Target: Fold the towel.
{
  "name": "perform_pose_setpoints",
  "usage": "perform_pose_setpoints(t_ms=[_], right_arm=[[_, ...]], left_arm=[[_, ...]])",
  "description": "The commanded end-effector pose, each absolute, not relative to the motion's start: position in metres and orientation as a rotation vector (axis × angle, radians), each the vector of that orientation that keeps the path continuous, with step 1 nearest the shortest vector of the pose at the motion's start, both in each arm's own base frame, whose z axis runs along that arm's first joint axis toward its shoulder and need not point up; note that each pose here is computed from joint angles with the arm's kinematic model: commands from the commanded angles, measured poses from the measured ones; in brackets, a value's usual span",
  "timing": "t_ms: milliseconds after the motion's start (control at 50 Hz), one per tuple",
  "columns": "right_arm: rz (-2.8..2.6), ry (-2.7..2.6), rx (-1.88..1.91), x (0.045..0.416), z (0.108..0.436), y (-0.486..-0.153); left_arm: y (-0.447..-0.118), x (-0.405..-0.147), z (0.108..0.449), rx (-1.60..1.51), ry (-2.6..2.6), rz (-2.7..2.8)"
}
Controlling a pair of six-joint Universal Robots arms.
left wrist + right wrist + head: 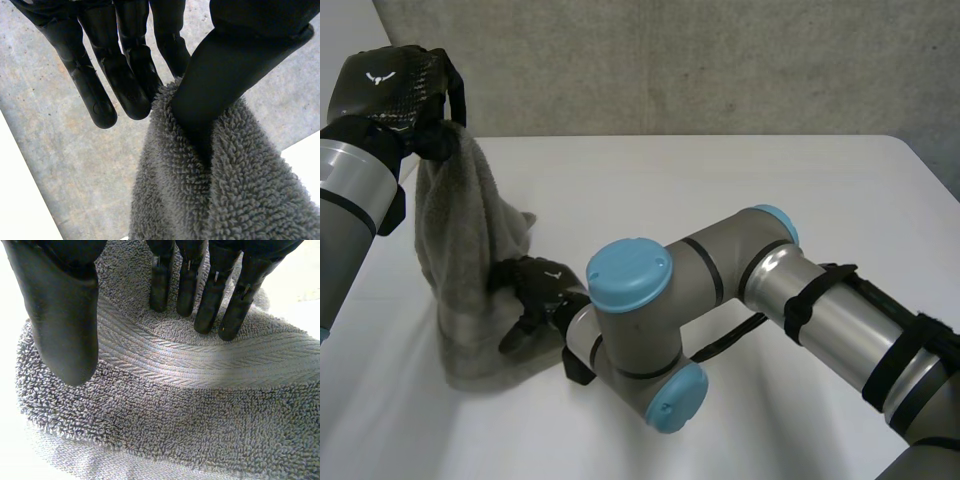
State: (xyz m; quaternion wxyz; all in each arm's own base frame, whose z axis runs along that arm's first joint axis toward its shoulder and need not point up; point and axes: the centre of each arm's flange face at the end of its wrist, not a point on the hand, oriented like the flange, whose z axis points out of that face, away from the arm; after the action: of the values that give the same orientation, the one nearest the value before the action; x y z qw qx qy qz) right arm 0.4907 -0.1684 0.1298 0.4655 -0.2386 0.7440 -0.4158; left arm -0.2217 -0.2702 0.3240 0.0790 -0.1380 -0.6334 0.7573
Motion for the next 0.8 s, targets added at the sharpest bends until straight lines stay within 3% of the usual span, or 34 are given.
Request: perform_pose_setpoints(t_ms=[20,400,540,800], right_arm=[[-0.973,1.821,-0.555,0.496,0.125,-0.159],[-0.969,1.884,-0.581,0.491,0.124,-0.156],[-1.414,2.134,-0.588,0.433,0.15,-0.237],[-1.457,2.176,-0.554,0.41,0.153,-0.263]], left_arm=[[-0.27,-0.223,0.323,-0.416,-1.895,2.261],[-0.269,-0.223,0.324,-0.413,-1.893,2.265],[-0.264,-0.222,0.34,-0.406,-1.833,2.31],[-0.253,-0.223,0.359,-0.403,-1.759,2.353]])
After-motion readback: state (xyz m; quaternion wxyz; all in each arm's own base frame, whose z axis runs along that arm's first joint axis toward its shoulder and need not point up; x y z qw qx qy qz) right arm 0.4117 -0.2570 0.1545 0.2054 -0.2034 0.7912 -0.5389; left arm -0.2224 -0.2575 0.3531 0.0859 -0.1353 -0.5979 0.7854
